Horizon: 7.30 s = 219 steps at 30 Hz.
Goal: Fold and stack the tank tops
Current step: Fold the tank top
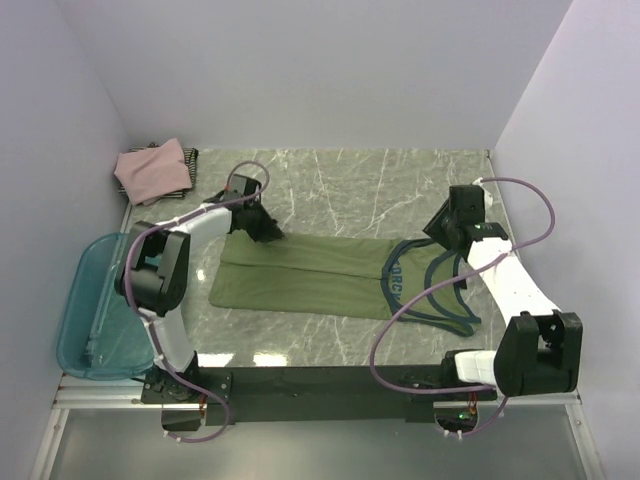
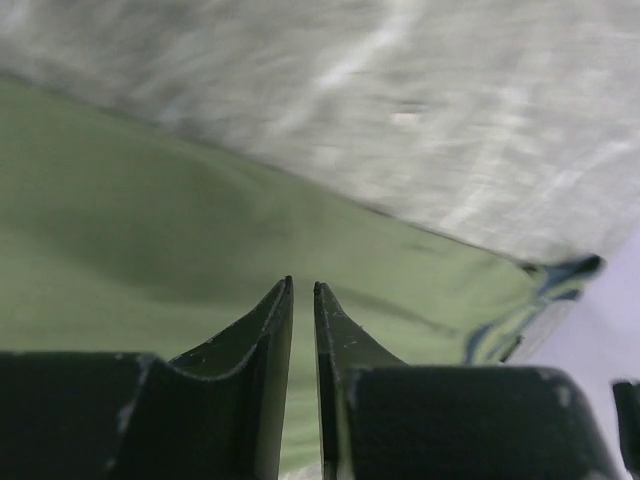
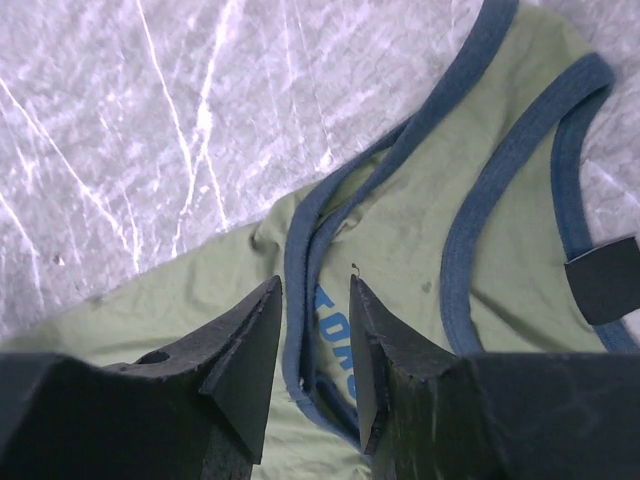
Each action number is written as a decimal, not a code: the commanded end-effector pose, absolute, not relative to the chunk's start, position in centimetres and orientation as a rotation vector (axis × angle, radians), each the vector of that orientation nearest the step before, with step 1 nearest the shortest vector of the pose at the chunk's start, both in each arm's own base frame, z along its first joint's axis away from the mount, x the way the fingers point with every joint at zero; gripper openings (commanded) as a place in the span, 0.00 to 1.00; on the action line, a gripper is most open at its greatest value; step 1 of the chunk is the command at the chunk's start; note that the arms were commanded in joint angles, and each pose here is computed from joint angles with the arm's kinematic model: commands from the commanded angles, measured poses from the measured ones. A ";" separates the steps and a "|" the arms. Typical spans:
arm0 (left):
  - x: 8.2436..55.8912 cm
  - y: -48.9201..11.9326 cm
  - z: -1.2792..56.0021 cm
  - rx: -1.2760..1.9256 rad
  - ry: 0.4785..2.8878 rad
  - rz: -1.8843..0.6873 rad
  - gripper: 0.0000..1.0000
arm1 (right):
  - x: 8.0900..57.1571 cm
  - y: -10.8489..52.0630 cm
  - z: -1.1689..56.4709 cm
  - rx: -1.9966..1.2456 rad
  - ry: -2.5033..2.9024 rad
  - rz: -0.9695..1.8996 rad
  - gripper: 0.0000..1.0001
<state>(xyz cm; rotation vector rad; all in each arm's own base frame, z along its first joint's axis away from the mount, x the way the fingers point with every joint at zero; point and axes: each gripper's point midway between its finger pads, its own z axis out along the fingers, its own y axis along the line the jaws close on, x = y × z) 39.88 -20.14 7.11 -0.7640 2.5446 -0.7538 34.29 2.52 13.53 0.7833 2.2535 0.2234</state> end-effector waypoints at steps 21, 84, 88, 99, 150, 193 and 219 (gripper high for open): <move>42.1 -7.6 1.1 -1.089 2.538 -0.287 0.18 | 38.2 -1.0 9.1 0.898 2.296 0.194 0.40; 37.8 -22.5 0.9 -0.827 2.710 -0.661 0.26 | 42.9 -1.7 5.8 1.102 2.148 0.579 0.00; 38.0 -22.3 1.1 -0.836 2.701 -0.659 0.25 | 42.2 -2.1 6.1 1.038 2.108 0.541 0.00; 38.1 -21.9 1.4 -0.841 2.692 -0.671 0.25 | 44.1 -0.9 11.6 0.823 1.948 0.670 0.00; 41.5 -20.7 12.0 -0.486 2.552 -0.743 0.38 | 37.8 -3.0 7.9 1.151 2.153 0.430 0.44; 36.7 -1.6 2.5 -1.294 2.449 0.093 0.49 | 33.9 9.1 1.1 1.516 2.316 0.136 0.48; 30.0 -16.5 1.6 -1.445 2.477 -0.434 0.52 | 47.3 1.0 2.7 1.314 2.479 -0.094 0.44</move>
